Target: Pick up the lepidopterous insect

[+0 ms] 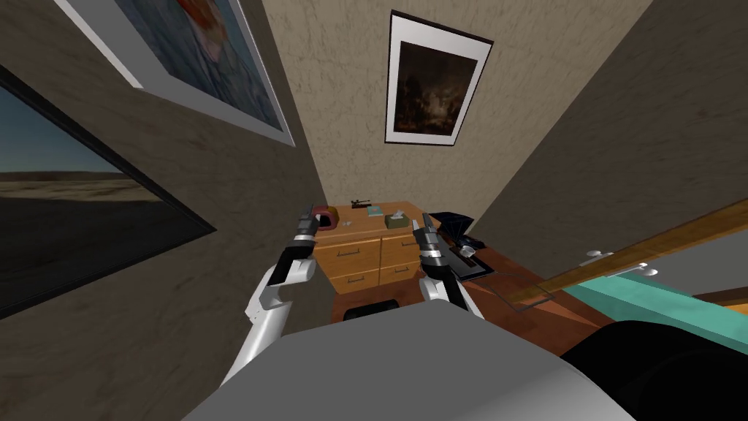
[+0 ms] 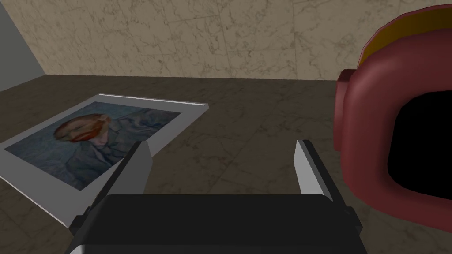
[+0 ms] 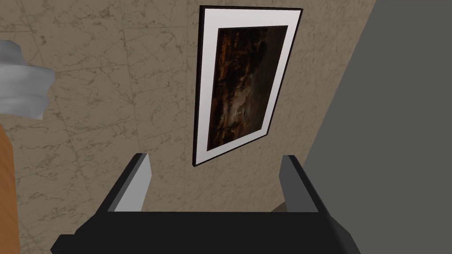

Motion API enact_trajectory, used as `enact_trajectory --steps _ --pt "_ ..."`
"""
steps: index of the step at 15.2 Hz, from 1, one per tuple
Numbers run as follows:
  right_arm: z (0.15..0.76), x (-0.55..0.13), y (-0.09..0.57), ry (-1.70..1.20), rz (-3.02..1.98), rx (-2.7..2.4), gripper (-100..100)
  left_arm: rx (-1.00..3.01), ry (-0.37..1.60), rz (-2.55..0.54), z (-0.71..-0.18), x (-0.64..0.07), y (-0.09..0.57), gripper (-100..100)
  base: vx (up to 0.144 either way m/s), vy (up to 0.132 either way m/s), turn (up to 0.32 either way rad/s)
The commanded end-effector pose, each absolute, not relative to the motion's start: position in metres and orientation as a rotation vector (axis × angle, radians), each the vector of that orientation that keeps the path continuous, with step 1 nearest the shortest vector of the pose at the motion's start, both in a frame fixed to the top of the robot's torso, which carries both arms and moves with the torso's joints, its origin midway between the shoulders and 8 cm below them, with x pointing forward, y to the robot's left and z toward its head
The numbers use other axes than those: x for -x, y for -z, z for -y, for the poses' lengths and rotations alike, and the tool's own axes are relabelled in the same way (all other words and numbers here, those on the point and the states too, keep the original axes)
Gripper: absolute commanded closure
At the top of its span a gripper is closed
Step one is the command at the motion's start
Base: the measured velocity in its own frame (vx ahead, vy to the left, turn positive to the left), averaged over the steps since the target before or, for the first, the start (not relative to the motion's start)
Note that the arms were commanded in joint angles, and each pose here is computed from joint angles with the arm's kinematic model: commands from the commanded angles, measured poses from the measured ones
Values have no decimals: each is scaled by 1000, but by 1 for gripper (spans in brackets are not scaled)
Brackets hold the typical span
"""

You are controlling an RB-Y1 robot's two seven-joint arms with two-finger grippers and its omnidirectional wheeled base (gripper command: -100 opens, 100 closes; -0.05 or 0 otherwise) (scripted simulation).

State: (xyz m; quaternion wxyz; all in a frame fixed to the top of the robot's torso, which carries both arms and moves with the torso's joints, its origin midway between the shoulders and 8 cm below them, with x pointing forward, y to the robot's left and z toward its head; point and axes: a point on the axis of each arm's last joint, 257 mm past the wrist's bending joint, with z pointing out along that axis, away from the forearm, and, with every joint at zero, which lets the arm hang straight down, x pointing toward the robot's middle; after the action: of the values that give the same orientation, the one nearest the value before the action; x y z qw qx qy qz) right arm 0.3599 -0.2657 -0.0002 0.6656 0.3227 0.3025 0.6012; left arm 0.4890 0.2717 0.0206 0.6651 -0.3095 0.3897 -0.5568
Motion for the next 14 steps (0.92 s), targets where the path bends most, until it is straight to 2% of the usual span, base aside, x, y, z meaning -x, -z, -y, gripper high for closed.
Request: enact_trajectory --steps 1,14 --pt "266 -360 0 -1357 -683 -729 0 710 1225 -923 -268 -507 -15 -100 -80 -32 21" --pt "266 -360 0 -1357 -683 -729 0 766 1139 -1078 -246 -583 -21 -100 -49 -27 15"
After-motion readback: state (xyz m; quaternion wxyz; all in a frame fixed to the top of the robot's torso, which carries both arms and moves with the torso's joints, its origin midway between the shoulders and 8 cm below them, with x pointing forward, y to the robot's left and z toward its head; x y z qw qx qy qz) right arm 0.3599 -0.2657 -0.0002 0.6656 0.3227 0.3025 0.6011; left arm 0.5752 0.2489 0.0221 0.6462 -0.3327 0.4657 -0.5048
